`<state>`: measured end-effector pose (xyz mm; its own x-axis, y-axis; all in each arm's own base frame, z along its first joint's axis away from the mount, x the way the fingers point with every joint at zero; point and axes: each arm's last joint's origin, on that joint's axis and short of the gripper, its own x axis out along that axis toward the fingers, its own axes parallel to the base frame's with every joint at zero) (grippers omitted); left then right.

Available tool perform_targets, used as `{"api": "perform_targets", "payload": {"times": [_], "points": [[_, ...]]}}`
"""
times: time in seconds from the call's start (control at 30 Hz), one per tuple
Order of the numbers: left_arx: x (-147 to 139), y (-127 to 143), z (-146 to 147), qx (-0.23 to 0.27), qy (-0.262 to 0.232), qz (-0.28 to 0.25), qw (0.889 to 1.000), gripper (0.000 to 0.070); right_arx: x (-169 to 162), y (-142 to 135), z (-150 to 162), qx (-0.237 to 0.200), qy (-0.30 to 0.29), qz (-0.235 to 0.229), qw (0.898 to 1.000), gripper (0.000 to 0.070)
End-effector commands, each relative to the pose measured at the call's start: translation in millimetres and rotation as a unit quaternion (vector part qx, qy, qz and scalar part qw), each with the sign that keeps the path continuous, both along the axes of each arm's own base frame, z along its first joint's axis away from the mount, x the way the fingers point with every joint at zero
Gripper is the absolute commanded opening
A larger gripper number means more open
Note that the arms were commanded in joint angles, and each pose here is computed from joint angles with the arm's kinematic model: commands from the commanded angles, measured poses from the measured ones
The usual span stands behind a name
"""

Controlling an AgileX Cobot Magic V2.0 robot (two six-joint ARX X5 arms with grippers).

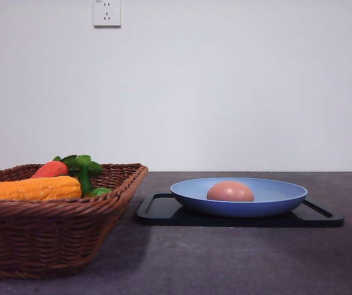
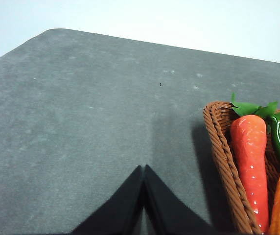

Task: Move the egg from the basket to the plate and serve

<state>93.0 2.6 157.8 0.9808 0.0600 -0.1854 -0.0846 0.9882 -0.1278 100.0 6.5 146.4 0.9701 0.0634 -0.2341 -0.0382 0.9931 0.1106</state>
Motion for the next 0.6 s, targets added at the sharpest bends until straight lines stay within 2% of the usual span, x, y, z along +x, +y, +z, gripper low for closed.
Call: {"api": "perform_targets", "payload": {"times": [0.0,0.57], "points": [[0.8,0.1,-8.8,0.007,0.017,-0.002,1.0,0.0,0.2,0.1,-0.6,0.008,-0.003,-0.002,1.0,0.0],[0.8,0.1,-8.8,0.007,0.017,-0.002,1.0,0.0,0.2,0.1,-0.5,0.008,-0.003,-0.002,1.0,0.0]]}}
